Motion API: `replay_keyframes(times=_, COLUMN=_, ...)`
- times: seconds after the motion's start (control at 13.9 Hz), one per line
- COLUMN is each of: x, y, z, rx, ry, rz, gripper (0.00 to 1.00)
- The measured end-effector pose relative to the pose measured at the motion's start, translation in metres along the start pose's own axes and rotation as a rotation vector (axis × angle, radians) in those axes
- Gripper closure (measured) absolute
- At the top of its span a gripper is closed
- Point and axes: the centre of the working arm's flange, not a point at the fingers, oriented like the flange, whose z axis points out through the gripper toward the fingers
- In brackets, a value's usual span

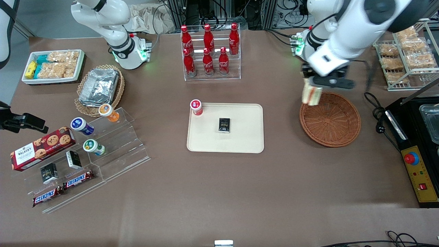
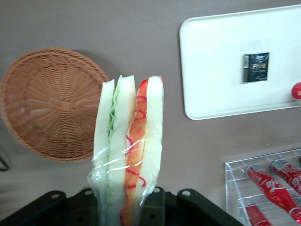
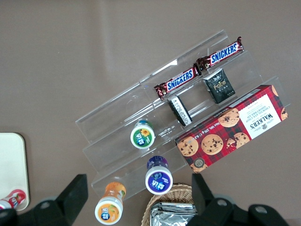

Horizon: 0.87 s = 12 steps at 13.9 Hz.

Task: Place sandwich from basket to tray
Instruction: 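Carry the sandwich over the cream tray beside the black packet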

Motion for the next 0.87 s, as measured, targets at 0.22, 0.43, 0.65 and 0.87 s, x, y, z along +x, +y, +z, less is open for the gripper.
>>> replay_keyframes(times=0.22, x=0.018, y=0.052, z=0.034, rx=0.002, ry=-0.041, rz=0.002, gripper=0.75)
replay_keyframes(times=0.43, x=0.056, y=0.072, z=0.1, rx=-0.027, ry=-0.077, rz=-0.005, gripper=0.75)
replay_keyframes(times=0.65, x=0.075, y=0.113, z=0.176, rx=0.013, ry=-0.075, rz=-0.046, gripper=0.75)
replay_keyframes(times=0.87, x=0.084, y=0.136, z=0.234, rx=0.036, ry=-0.066, rz=-0.031, gripper=0.75)
